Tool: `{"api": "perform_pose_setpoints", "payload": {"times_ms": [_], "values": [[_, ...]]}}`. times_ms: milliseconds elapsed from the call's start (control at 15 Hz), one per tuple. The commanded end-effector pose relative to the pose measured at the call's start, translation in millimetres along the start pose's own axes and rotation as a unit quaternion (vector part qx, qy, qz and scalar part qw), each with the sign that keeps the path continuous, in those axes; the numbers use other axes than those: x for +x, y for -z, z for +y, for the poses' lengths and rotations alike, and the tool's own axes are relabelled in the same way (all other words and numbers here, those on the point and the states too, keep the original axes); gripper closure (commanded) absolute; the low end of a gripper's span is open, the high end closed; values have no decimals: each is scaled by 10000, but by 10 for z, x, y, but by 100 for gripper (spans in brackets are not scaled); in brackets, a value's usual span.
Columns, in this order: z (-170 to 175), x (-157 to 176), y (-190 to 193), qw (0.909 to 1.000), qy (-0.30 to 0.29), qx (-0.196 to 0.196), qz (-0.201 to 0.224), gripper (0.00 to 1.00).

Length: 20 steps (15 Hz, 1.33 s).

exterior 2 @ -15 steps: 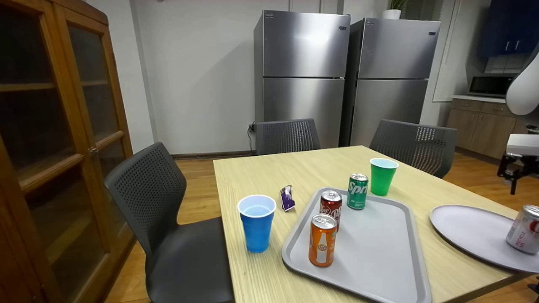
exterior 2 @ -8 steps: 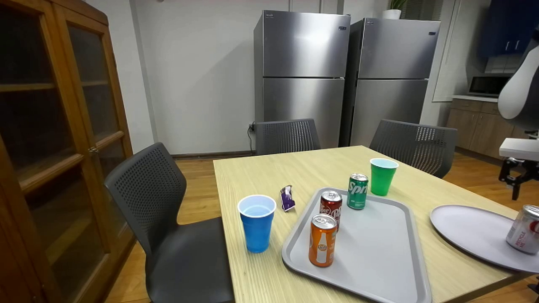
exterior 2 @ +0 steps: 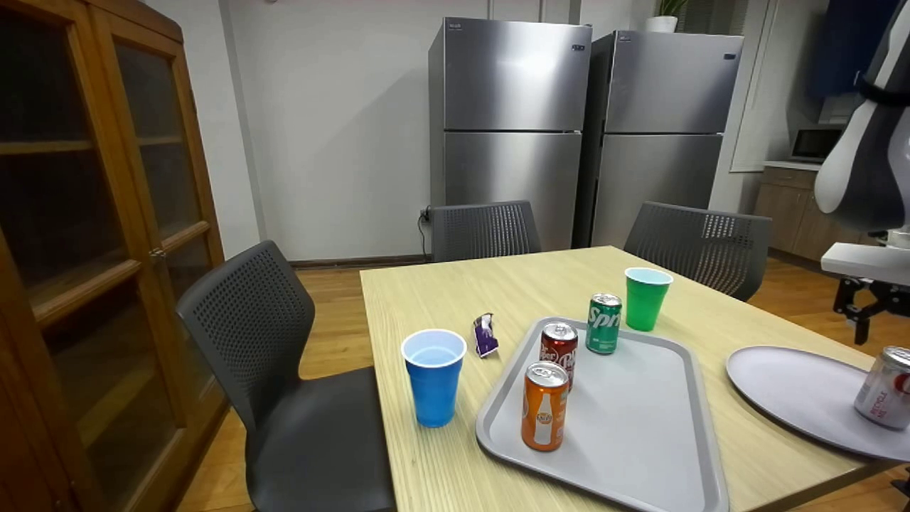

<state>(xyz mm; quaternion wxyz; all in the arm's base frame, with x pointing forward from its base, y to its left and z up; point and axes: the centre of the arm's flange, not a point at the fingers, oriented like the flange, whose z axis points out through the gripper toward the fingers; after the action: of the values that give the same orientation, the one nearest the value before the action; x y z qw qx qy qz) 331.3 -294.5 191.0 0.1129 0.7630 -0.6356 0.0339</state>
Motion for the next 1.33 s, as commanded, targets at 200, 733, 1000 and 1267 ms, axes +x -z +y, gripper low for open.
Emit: {"api": "perform_pose_setpoints", "payload": {"times_ms": [200, 733, 1000, 1267], "values": [[-135, 265, -341, 9992, -324, -232, 33, 0], [-160, 330, -509, 9985, -391, -392, -12, 0], [-140, 348, -535, 9978, -481, -404, -203, 0], [-109, 370, -554, 9967, -567, -440, -392, 0]]}}
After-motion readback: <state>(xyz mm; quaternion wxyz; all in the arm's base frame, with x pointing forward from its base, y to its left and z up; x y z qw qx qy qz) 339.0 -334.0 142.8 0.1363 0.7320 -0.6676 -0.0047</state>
